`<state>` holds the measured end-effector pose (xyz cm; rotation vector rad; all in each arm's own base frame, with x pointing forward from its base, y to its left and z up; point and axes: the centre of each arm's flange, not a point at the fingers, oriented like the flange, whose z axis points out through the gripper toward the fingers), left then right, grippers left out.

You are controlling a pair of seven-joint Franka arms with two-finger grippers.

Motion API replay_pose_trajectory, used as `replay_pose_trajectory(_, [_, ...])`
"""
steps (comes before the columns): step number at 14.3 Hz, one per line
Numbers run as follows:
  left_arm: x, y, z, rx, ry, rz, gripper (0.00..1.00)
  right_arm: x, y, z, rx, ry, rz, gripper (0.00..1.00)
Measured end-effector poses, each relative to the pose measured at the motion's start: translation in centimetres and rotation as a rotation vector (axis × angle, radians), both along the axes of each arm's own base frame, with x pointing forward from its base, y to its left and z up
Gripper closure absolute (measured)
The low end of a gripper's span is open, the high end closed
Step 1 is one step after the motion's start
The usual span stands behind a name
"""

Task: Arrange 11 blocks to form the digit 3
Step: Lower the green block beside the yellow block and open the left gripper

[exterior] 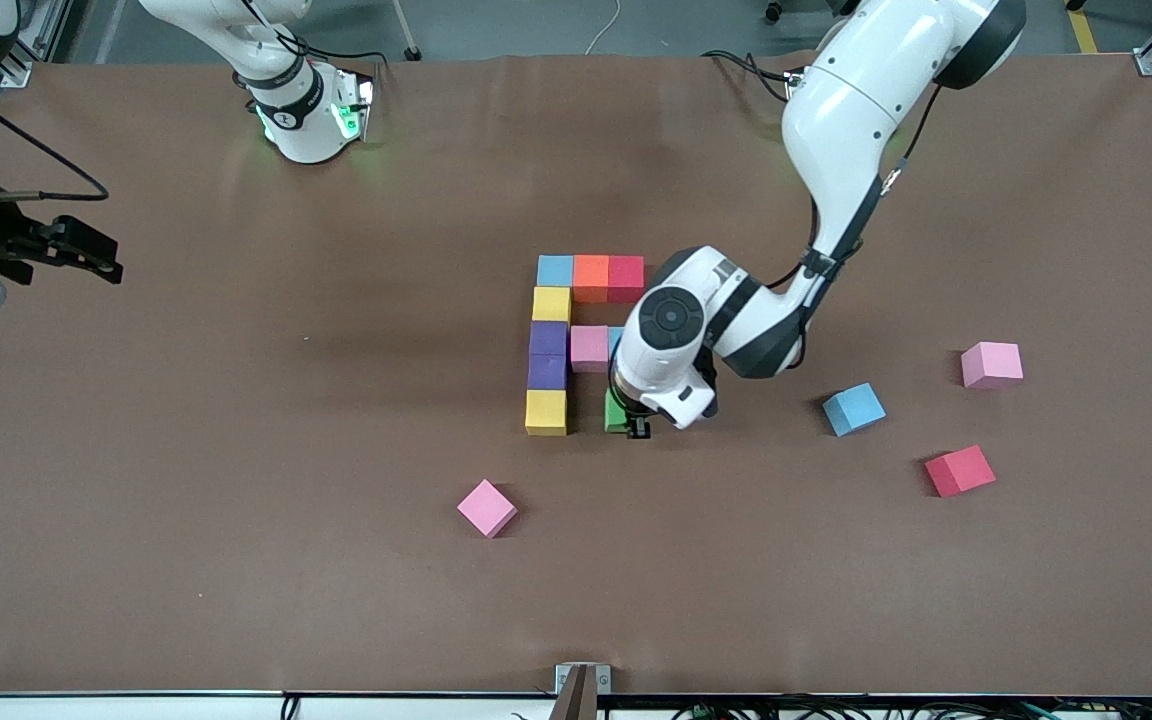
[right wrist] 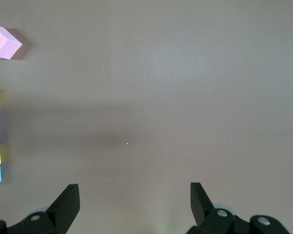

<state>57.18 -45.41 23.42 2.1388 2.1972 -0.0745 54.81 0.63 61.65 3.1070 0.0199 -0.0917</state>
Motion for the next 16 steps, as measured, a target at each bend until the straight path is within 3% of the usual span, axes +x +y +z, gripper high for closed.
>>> replay_pose_trajectory(9, [-2.2, -2.8, -2.0, 0.022, -0.058, 0.008, 0.44, -2.3, -0.4, 3.2, 0.003, -0.052, -0.006, 0.0])
replay_pose_trajectory(16, [-2.5, -4.1, -2.7, 0.052, -0.099, 0.003, 0.44, -2.7, -0.9, 2.8, 0.041, -0.021, -0.023, 0.0])
